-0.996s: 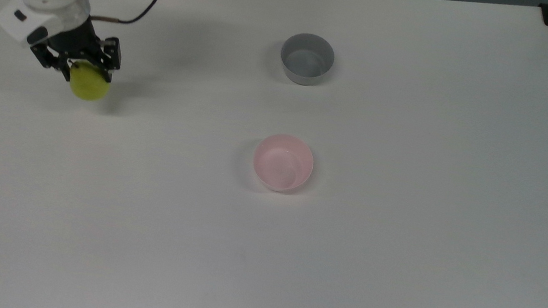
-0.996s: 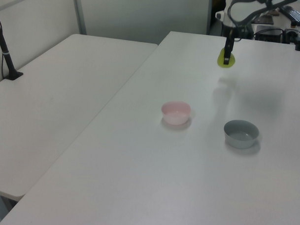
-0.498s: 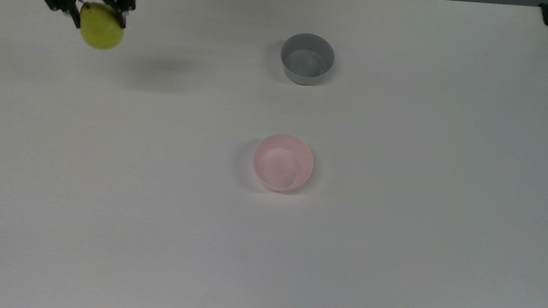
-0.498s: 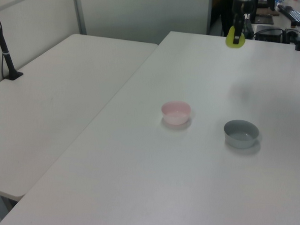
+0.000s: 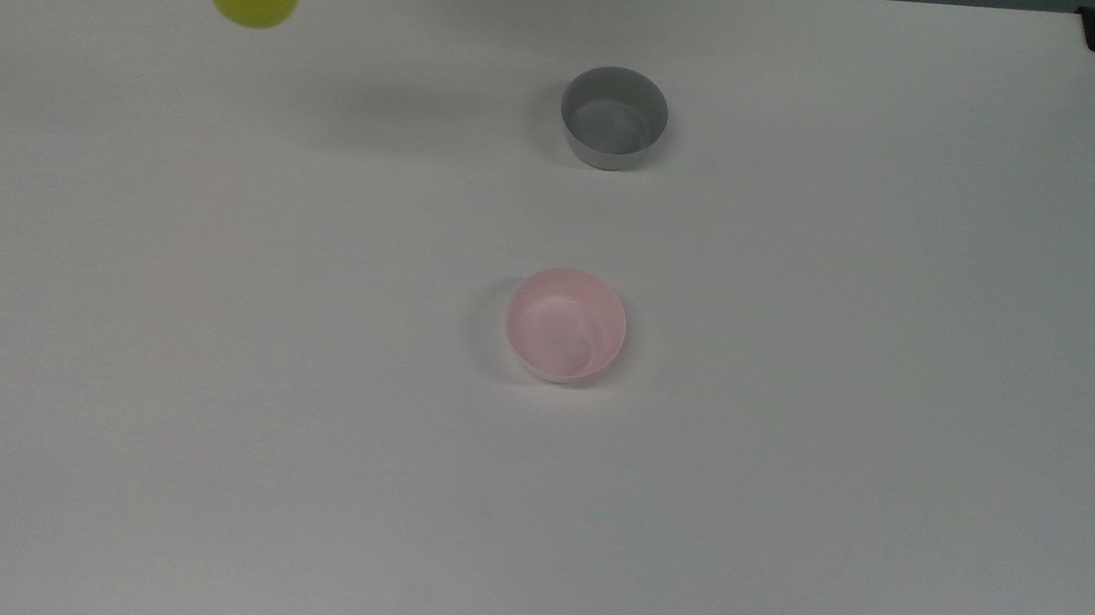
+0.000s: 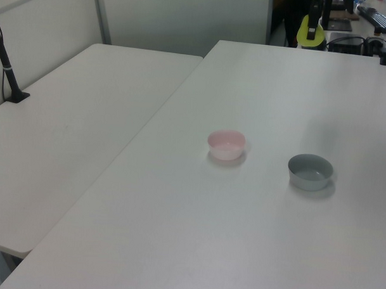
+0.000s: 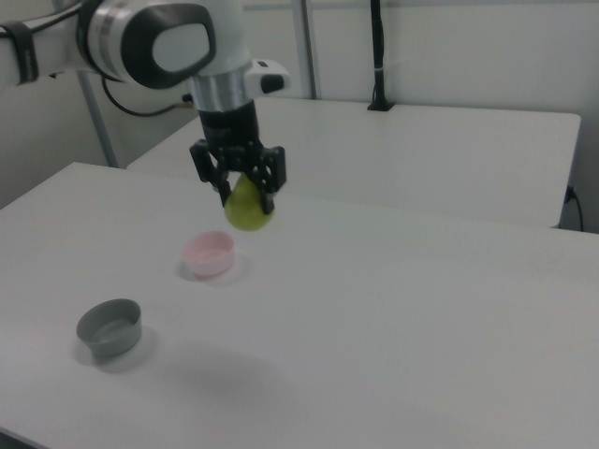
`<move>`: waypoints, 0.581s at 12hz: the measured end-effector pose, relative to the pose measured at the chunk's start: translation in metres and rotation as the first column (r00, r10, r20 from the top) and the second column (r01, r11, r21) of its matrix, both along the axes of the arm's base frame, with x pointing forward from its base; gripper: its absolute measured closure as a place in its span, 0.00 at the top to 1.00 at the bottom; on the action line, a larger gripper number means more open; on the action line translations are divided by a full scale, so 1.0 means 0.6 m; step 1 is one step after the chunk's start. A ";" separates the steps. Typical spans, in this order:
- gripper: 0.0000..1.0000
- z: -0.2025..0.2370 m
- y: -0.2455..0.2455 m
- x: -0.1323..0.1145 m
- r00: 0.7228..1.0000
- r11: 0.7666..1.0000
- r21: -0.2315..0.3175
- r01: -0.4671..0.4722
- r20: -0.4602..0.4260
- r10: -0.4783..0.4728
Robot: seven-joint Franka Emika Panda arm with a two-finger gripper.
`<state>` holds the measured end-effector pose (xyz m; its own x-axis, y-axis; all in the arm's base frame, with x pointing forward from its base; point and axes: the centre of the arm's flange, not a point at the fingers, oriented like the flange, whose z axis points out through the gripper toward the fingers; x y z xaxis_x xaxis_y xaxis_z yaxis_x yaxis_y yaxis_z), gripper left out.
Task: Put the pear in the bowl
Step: 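Lift the grasped pear up off the table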
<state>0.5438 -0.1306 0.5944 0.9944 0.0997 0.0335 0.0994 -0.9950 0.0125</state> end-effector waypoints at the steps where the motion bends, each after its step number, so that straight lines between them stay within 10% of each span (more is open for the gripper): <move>1: 0.72 0.007 0.018 0.003 1.000 1.000 0.001 0.014 0.003 -0.014; 7: 0.72 0.037 0.071 0.015 0.999 0.999 0.037 0.018 0.041 -0.019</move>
<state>0.5529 -0.0880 0.6168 0.9938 0.0791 0.0778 0.0809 -0.9965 -0.0200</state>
